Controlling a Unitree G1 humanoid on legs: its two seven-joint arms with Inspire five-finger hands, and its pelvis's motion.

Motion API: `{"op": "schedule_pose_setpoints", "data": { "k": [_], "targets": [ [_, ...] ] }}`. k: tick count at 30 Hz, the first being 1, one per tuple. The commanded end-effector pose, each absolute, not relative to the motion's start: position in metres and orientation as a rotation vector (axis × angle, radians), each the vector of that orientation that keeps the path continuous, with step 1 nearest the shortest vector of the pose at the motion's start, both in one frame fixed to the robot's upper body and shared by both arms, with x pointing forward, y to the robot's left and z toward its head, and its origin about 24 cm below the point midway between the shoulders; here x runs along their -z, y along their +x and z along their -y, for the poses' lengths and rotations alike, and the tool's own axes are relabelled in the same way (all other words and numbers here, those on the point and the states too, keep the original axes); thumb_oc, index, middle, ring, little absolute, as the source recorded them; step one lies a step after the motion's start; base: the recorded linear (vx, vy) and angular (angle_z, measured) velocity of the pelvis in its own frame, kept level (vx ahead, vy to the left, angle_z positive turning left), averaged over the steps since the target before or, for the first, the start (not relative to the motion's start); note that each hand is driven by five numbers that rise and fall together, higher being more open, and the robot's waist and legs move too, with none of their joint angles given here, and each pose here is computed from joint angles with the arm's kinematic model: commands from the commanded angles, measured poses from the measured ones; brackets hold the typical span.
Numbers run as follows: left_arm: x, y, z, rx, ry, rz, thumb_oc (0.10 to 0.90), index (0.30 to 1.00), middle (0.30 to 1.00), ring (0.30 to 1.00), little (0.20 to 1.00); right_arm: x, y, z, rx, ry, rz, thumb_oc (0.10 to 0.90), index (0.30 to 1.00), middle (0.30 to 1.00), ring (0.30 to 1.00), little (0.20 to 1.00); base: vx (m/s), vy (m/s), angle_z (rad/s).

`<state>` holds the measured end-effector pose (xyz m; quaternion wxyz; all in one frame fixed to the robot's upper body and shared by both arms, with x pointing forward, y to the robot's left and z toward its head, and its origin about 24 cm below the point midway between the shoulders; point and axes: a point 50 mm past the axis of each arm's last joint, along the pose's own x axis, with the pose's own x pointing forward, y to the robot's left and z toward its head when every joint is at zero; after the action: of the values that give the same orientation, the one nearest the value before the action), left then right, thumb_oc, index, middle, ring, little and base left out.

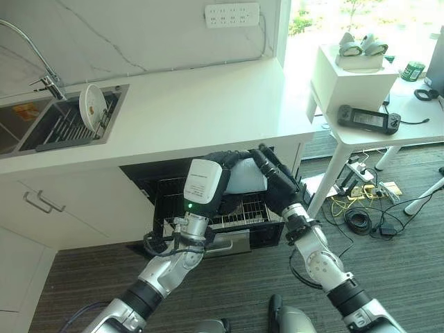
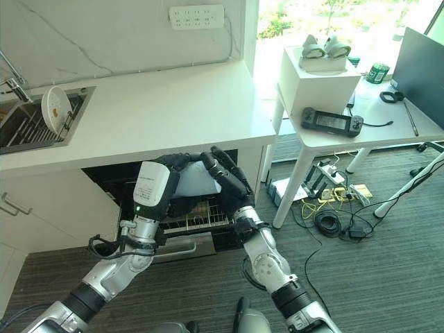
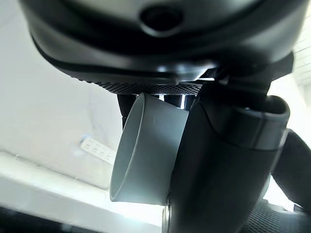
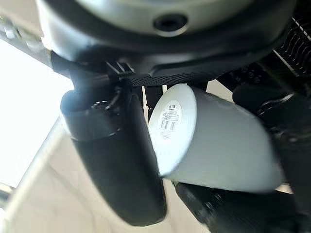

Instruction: Place the dishes in the dishwasher.

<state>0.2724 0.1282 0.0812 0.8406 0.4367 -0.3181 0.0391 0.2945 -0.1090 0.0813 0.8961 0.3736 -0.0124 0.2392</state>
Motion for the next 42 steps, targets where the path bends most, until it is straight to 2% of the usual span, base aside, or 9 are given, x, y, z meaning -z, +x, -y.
{"op": "schedule_pose_setpoints", "data": {
  "k": [1,6,14,17,31,36,37,42],
  "targets": [
    [-0.127,0.283,-0.158,-0.262,0.823,0.76,0.4,0.3,0.3,0.3,0.3,-0.149,0.293,0.106,-0.743,0.666,0.403,0.8,0.9,0.9,0.9,0.9,0.01,-0.034,0.01],
    [-0.126,0.284,-0.161,-0.194,0.711,0.693,0.4,0.3,0.3,0.3,0.3,-0.164,0.295,0.106,-0.809,0.417,0.466,0.8,0.9,0.9,0.9,0.9,0.01,-0.023,0.03],
    [-0.128,0.283,-0.16,-0.136,0.58,0.65,0.4,0.3,0.3,0.3,0.3,-0.17,0.297,0.102,-0.887,0.229,0.452,0.8,0.9,0.9,0.9,0.9,0.01,-0.012,0.05],
    [-0.131,0.283,-0.157,-0.103,0.542,0.66,0.4,0.3,0.3,0.3,0.3,-0.174,0.302,0.104,-0.851,0.165,0.472,0.8,0.9,0.9,0.9,0.9,0.0,0.0,0.0],
    [-0.131,0.282,-0.144,0.076,0.372,0.587,0.4,0.3,0.3,0.3,0.3,-0.177,0.301,0.094,-0.864,0.102,0.507,0.8,0.9,0.9,0.9,0.9,0.0,0.0,0.0],
    [-0.129,0.282,-0.145,0.066,0.36,0.569,0.4,0.3,0.3,0.3,0.3,-0.179,0.3,0.096,-0.85,0.079,0.528,0.8,0.9,0.9,0.9,0.9,0.0,0.009,0.05],
    [-0.128,0.282,-0.146,0.063,0.351,0.565,0.4,0.3,0.3,0.3,0.3,-0.18,0.301,0.097,-0.841,0.069,0.537,0.4,0.3,0.3,0.3,0.3,0.01,0.0,0.03],
    [-0.126,0.284,-0.145,0.044,0.329,0.546,0.4,0.3,0.3,0.3,0.3,-0.192,0.298,0.098,-0.814,0.065,0.633,0.4,0.3,0.3,0.3,0.3,0.0,0.0,0.01]
  ]
}}
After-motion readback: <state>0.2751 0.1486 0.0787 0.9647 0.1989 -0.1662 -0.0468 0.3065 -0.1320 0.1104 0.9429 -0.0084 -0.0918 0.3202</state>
